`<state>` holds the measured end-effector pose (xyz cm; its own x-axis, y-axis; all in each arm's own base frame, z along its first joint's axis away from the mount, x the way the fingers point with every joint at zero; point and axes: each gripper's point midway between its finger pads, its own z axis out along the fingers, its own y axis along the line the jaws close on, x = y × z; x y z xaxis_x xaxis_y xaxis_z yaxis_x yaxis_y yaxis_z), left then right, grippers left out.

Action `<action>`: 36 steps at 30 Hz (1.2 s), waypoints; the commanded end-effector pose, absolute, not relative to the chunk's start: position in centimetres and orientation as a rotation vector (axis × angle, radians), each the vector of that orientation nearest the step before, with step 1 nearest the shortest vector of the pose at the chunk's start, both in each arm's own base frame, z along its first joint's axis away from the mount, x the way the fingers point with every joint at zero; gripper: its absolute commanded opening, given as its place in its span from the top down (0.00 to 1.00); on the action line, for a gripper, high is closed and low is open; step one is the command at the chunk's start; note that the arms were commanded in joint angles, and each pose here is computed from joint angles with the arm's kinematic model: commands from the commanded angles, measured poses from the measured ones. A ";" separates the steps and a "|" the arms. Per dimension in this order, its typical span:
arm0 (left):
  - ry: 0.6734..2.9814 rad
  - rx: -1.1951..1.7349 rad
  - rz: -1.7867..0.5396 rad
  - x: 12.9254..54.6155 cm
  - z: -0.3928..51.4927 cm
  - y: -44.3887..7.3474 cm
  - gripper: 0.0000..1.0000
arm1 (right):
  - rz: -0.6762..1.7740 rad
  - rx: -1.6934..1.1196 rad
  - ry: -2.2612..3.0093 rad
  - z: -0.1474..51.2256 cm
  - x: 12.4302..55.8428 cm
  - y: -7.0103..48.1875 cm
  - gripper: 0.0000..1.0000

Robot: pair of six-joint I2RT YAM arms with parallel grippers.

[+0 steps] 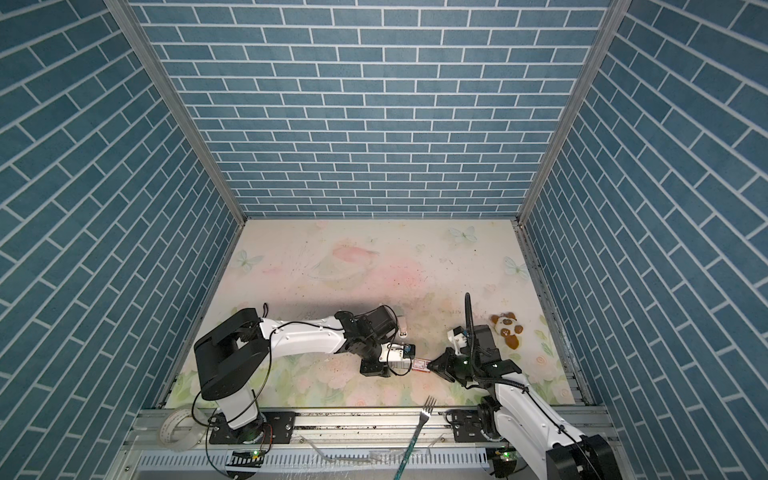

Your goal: Load the staples into the stapler

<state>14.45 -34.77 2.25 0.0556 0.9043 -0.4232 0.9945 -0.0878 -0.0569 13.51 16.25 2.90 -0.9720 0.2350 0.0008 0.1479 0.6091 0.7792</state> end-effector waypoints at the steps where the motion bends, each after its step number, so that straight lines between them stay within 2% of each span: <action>1: 1.924 2.080 -0.539 14.8 3.0 -35.5 0.44 | 1.296 0.286 2.695 3.8 14.4 16.4 1.00; 19: 1.929 2.113 -0.583 14.4 1.8 -37.6 0.46 | 1.295 0.284 2.683 3.9 15.0 16.5 1.00; 24: 1.937 2.124 -0.558 14.4 1.0 -37.7 0.52 | 1.301 0.284 2.685 3.8 14.9 16.5 1.00; 31: 1.946 2.137 -0.526 14.4 0.4 -37.2 0.66 | 1.290 0.288 2.682 3.9 14.9 16.4 1.00; 36: 1.955 2.143 -0.524 14.3 0.1 -36.9 0.68 | 1.268 0.303 2.693 3.6 14.8 16.1 1.00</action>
<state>15.28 -38.35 2.00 0.0781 0.8901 -0.4490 0.9927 -0.1108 -0.0468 14.15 16.41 3.32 -0.9716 0.2364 -0.0127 0.1371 0.6056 0.7839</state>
